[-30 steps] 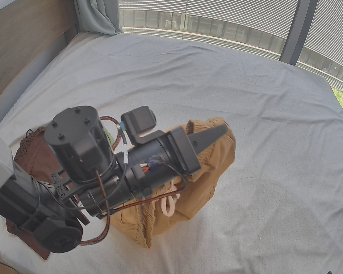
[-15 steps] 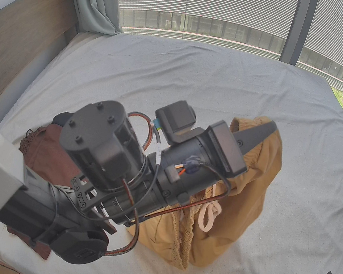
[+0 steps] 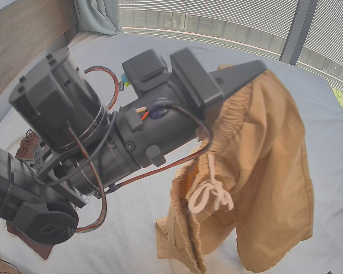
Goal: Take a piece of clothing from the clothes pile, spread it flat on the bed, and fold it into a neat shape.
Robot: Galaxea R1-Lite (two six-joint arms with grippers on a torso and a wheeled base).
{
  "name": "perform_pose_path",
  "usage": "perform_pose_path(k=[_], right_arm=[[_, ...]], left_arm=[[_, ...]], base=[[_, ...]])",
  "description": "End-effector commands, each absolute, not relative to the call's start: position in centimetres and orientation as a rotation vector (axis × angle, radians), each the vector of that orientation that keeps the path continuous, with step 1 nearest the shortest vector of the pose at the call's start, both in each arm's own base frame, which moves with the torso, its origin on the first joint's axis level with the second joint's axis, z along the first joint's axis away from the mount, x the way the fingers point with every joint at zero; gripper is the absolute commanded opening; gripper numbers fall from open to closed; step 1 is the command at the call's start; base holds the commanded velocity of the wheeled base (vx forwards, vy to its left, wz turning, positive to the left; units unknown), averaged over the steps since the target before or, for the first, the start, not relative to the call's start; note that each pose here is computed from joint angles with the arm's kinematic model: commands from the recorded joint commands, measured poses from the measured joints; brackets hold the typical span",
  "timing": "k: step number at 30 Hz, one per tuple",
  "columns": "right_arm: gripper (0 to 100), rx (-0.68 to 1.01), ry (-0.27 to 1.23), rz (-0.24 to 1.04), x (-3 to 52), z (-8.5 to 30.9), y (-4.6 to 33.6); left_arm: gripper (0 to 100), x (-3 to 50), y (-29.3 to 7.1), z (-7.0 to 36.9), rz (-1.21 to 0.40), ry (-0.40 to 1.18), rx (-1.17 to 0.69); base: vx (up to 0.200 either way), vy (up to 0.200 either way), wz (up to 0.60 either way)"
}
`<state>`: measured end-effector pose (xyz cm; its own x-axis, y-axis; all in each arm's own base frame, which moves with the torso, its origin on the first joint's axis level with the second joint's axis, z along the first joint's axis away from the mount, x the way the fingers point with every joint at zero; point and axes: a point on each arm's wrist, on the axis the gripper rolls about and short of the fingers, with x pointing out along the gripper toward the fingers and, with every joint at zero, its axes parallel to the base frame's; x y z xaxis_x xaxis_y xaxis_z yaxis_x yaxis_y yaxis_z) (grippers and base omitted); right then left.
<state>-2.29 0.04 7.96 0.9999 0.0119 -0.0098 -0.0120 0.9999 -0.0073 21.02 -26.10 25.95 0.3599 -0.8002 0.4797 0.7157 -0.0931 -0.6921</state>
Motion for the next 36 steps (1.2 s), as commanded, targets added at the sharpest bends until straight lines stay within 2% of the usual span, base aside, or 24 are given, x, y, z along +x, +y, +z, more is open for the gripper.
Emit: perform_pose_path(k=[1,9,22,36], right_arm=[[100,-0.008,0.005,0.012,-2.3,7.6,0.0],[100,-0.008,0.005,0.012,-2.3,7.6,0.0],[100,-0.008,0.006,0.012,-2.3,7.5,0.0],[100,-0.008,0.006,0.012,-2.3,7.5,0.0]], left_arm=[[0,24.0,-23.9,22.0,-1.129,0.156,-1.007],[0,25.7,-21.0,16.1,-1.061,0.195,-0.879],[0,26.7,-17.9,14.0,-0.941,0.191,-0.770],[0,28.8,-13.0,11.6,-0.761,0.155,-0.590]], base=[[0.000,0.000,0.00],[0.000,0.000,0.00],[0.000,0.000,0.00],[0.000,0.000,0.00]])
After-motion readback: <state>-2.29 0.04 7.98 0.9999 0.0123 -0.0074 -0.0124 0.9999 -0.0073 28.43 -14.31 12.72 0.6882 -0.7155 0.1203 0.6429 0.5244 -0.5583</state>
